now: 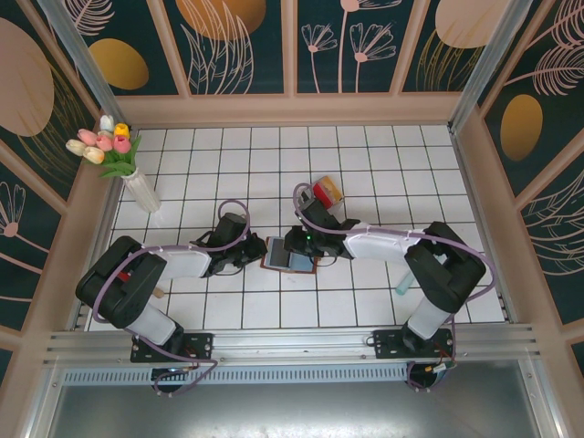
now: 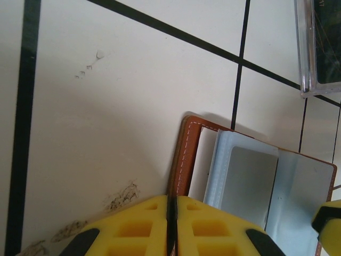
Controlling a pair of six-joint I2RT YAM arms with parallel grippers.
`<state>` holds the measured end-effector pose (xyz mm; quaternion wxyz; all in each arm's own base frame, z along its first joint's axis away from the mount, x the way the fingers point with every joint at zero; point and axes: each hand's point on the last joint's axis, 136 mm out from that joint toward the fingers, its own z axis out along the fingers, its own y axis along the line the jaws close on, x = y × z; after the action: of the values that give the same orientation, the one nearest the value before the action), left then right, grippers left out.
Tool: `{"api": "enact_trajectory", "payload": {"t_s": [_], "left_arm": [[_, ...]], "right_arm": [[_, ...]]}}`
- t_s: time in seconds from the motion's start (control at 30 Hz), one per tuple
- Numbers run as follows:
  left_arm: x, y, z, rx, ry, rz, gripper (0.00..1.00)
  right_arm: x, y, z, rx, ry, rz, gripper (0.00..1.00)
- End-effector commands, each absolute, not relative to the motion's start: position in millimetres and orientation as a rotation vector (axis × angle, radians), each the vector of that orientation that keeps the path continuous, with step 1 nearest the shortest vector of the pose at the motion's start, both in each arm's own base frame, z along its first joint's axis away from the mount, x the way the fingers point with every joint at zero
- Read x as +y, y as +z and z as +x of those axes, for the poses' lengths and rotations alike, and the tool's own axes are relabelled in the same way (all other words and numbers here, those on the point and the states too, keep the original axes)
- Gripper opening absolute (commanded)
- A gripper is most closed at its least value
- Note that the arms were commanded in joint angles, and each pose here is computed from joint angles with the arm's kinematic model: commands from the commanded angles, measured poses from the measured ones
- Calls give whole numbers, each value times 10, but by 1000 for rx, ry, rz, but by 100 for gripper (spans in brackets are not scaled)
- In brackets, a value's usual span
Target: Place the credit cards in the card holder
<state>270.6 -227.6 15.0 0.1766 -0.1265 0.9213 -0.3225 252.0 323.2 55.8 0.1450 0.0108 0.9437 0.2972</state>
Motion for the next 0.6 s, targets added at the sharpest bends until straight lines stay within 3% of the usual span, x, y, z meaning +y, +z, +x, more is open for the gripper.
{"api": "enact_trajectory", "payload": {"t_s": [0.0, 0.3, 0.57], "left_arm": [[-2253, 86, 2609, 2651, -896, -370, 13], [-2247, 96, 2609, 2649, -895, -368, 13], [-2210, 149, 2590, 2634, -891, -380, 14]], "right_arm": [[3260, 485, 2466, 2743, 857, 11, 24], [3449, 272, 2478, 2812, 849, -40, 18], [3266, 575, 2601, 2732, 761, -47, 21]]}}
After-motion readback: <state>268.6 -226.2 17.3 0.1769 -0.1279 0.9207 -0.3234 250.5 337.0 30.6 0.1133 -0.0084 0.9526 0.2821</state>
